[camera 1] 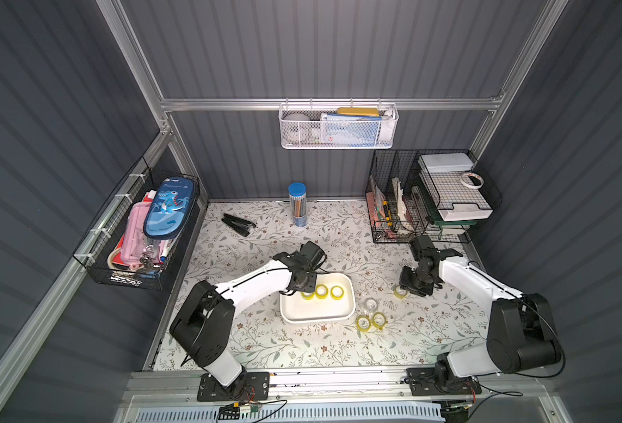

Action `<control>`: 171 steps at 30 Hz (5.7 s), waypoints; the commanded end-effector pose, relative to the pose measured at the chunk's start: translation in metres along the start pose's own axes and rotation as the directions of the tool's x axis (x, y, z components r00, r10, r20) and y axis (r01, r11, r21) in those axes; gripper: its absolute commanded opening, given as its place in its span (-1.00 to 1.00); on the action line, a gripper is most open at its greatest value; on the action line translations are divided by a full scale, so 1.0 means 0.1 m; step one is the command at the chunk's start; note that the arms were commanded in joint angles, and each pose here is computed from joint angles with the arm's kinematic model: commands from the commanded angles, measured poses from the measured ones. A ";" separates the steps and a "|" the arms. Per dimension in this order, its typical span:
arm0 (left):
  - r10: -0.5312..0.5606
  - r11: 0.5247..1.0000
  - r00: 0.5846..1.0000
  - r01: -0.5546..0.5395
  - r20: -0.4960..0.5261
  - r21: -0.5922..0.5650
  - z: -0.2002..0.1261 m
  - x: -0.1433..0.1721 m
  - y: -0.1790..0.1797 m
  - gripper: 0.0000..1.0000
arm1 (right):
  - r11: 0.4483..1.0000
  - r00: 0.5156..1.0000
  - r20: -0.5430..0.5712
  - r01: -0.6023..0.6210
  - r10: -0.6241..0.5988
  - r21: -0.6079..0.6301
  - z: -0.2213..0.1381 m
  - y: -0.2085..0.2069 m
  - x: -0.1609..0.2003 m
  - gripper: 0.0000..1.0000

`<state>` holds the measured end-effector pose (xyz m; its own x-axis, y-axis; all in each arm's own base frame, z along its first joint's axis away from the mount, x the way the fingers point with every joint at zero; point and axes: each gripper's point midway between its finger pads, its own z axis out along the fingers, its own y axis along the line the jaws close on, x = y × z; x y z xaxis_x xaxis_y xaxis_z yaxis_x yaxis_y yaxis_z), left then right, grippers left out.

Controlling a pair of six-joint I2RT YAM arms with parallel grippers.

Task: Put the transparent tape into the storage box
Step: Place the tape in the storage box, then pick up the tape at the center of the board, then place the tape in the storage box, then pick up the tape at the center of the board.

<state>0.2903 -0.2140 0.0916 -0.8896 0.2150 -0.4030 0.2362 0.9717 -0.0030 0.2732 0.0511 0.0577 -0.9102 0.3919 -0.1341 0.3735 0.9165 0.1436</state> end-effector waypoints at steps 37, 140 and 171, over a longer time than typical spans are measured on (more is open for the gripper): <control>-0.102 0.984 0.943 0.142 0.318 -0.105 -1.21 -0.46 0.56 0.99 | 0.998 0.999 0.009 0.053 -0.053 0.037 0.17 0.19 -0.19 -1.00; -0.422 0.906 0.874 0.408 0.240 0.107 -1.00 -0.32 1.29 0.99 | 0.452 0.459 0.209 0.888 -0.864 -0.082 0.13 3.69 1.21 -0.54; 0.534 0.702 0.798 -0.603 0.281 0.379 -0.34 -0.66 -2.03 0.91 | 0.989 0.991 0.135 0.025 -0.005 -0.148 -0.75 0.33 -0.01 -0.56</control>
<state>0.2928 -0.4062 0.1548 -0.5335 0.6200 -0.5754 0.7994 0.5919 -0.1033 0.2868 0.0760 0.1380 -0.8789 0.3702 -0.3008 0.2955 0.9176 0.2659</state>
